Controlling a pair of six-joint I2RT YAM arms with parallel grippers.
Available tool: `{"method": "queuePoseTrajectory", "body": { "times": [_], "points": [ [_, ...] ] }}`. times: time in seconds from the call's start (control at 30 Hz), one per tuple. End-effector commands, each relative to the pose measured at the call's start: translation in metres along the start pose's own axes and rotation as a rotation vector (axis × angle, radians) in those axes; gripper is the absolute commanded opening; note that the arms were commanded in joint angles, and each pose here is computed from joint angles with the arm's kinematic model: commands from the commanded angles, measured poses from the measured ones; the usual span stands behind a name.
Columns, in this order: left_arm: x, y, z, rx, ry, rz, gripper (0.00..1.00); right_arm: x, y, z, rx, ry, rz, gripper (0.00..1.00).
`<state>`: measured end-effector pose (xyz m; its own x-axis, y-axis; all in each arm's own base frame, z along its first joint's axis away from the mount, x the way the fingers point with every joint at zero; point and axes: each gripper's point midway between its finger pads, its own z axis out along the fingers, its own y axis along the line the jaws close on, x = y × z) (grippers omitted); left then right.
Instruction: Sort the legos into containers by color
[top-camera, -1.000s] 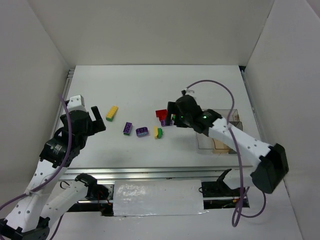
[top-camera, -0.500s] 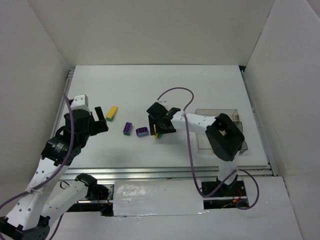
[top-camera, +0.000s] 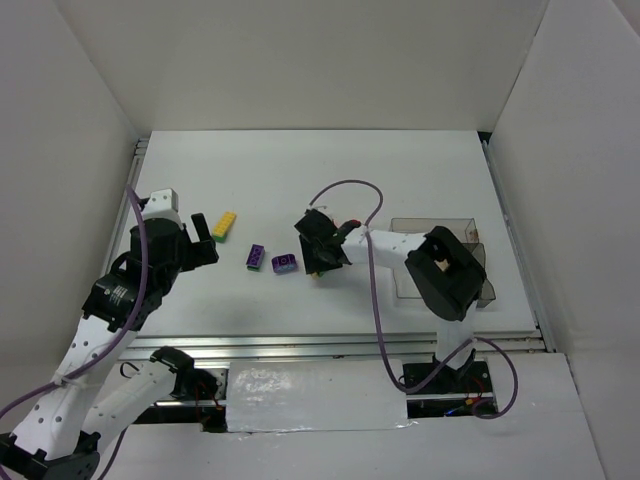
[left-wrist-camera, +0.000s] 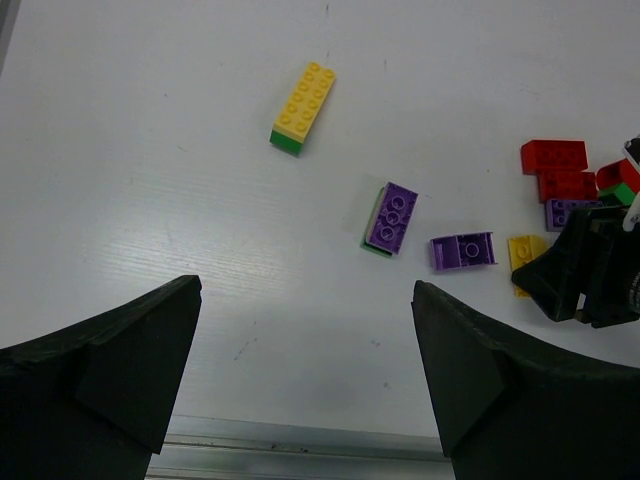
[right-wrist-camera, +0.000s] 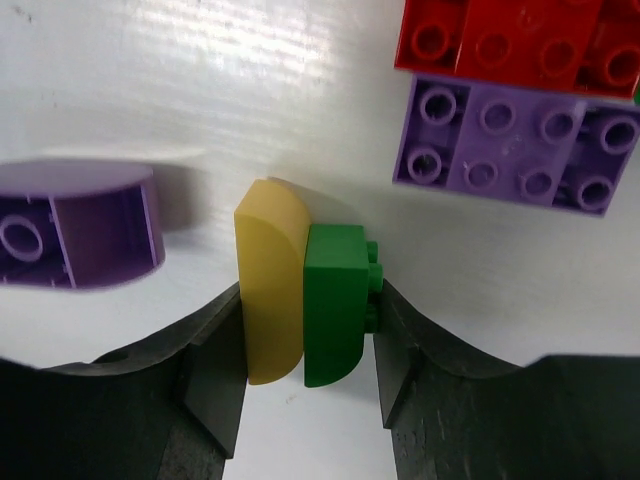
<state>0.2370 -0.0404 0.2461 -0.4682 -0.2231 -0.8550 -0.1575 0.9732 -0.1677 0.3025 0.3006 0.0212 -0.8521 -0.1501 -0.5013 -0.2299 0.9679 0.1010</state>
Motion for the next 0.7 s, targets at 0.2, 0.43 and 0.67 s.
{"method": "queuePoseTrajectory", "body": {
  "times": [0.2,0.43,0.67],
  "points": [
    [-0.023,-0.094,-0.023,0.47,0.021,-0.205,0.99,-0.016,0.049,-0.125,-0.358,-0.296,-0.083,0.03],
    [0.014,-0.207,-0.045,1.044,0.284,-0.402,0.99,-0.012,0.053,-0.201,-0.516,-0.455,-0.048,0.03],
    [0.039,-0.246,-0.045,1.093,0.374,-0.368,0.99,-0.017,0.041,-0.225,-0.482,-0.507,-0.002,0.03]
  ]
}}
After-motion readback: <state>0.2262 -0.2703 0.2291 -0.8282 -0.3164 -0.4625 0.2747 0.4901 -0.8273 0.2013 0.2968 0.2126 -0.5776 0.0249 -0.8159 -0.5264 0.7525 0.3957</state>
